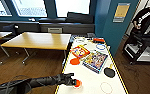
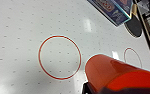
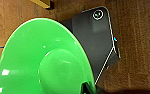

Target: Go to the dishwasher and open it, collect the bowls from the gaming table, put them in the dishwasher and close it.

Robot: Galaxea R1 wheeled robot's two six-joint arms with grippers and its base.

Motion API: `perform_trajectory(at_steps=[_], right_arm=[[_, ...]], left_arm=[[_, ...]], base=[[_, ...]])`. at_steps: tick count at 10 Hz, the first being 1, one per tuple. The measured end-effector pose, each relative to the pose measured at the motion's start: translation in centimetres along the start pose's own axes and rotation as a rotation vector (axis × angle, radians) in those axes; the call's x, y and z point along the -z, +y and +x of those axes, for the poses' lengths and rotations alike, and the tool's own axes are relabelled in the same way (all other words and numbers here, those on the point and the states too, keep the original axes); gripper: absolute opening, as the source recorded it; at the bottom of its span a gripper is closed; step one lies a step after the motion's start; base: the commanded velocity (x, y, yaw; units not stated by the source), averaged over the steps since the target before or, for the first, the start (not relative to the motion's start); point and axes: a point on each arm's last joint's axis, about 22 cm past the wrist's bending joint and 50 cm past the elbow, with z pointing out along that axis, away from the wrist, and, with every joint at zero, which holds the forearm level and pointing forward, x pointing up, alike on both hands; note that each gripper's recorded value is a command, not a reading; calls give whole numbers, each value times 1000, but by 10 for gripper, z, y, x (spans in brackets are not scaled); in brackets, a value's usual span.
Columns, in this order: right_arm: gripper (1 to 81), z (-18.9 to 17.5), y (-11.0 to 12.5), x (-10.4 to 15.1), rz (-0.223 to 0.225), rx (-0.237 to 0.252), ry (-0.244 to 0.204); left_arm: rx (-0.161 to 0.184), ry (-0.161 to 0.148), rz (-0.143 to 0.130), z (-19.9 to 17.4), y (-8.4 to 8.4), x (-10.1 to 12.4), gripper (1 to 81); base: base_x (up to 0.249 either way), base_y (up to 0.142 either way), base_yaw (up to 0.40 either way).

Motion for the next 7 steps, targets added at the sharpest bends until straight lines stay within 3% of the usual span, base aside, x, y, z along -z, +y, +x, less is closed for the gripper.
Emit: perform_trajectory(at_steps=[2, 4, 6, 7], right_arm=[[10, 0, 0, 0, 0, 0, 0], [10, 0, 0, 0, 0, 1, 0], [10, 0, 2, 2, -3, 1, -1], [10, 0, 4, 3, -6, 2, -1]], left_arm=[[-6, 15, 18, -7, -32, 34, 10], [-12, 17, 4, -21, -44, 59, 10], [6, 28, 54, -38, -88, 91, 10], [7, 26, 57, -51, -99, 99, 10]], base=[[0, 0, 0], [0, 0, 0], [0, 0, 0], [0, 0, 0]])
